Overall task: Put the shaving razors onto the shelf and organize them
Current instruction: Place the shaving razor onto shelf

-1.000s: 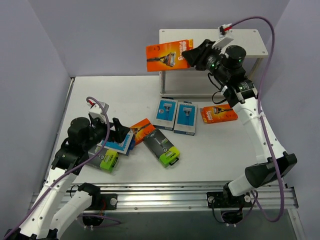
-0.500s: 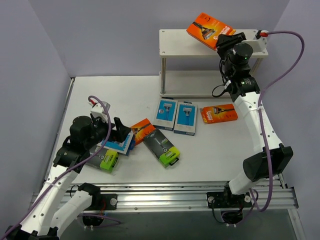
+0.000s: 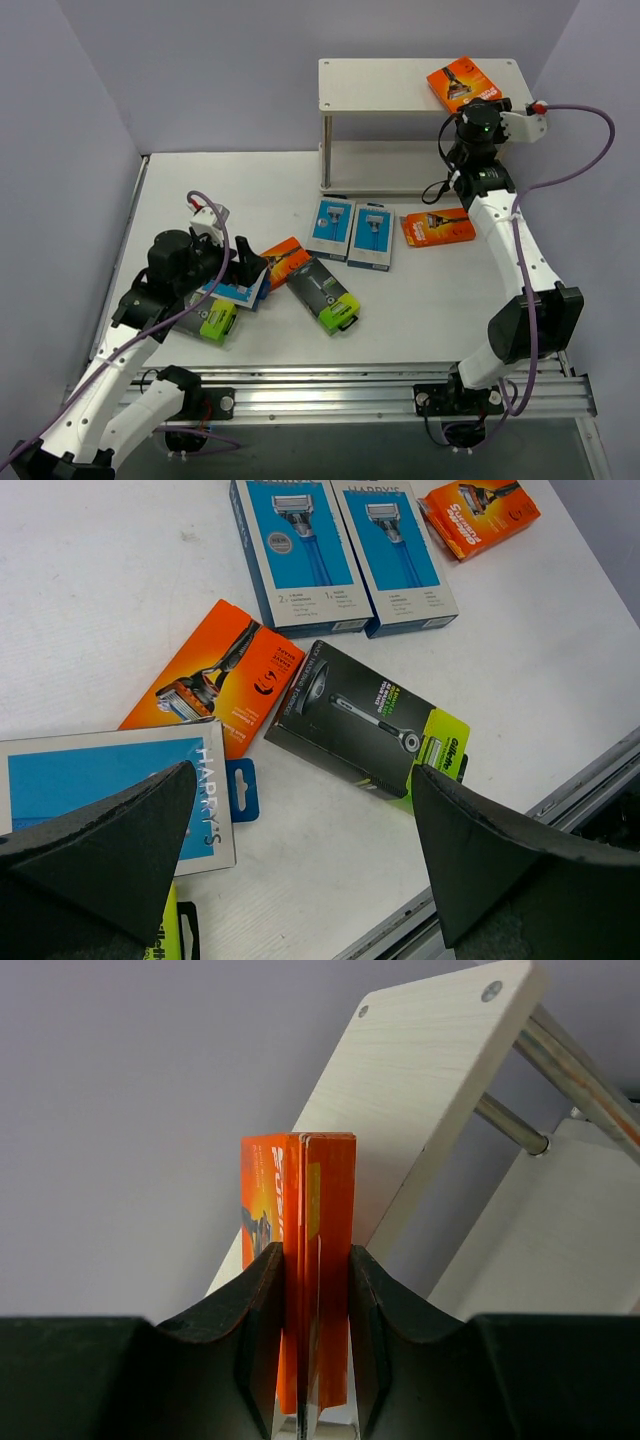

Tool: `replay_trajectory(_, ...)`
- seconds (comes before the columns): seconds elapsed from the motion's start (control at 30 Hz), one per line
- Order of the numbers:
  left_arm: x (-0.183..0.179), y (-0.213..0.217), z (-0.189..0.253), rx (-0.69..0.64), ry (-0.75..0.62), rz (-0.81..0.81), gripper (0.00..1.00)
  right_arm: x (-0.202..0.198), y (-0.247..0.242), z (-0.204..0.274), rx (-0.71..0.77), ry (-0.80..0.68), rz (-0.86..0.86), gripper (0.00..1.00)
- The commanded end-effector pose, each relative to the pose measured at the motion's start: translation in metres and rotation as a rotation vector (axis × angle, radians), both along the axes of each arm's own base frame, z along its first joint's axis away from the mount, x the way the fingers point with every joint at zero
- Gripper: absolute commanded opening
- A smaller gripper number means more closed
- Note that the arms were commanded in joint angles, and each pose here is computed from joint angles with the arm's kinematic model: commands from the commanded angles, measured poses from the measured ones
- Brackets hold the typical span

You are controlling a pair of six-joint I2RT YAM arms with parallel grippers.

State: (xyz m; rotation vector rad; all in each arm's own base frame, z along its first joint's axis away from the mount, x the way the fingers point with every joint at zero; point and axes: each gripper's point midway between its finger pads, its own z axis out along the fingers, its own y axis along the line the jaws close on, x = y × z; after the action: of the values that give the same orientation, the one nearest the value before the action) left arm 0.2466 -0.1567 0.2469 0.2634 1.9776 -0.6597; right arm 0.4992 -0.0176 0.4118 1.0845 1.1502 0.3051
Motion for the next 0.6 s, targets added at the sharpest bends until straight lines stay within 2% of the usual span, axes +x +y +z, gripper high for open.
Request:
replay_trajectory(0.0, 0.002, -0.008, 0.012, -0.024, -0.026, -0.025, 0.97, -0.023, -0.024, 0.041, 0.084, -0.184, -0.123, 0.0)
replay_trajectory(0.47, 0.007, -0.012, 0.001, -0.009, 0.011, -0.029, 0.97, -0.009, -0.054, 0.022, 0.13, -0.212, -0.246, 0.0)
replay_trajectory(0.57, 0.008, -0.012, -0.001, -0.006, 0.018, -0.029, 0.98, -0.003, -0.059, 0.017, 0.132, -0.205, -0.252, 0.02)
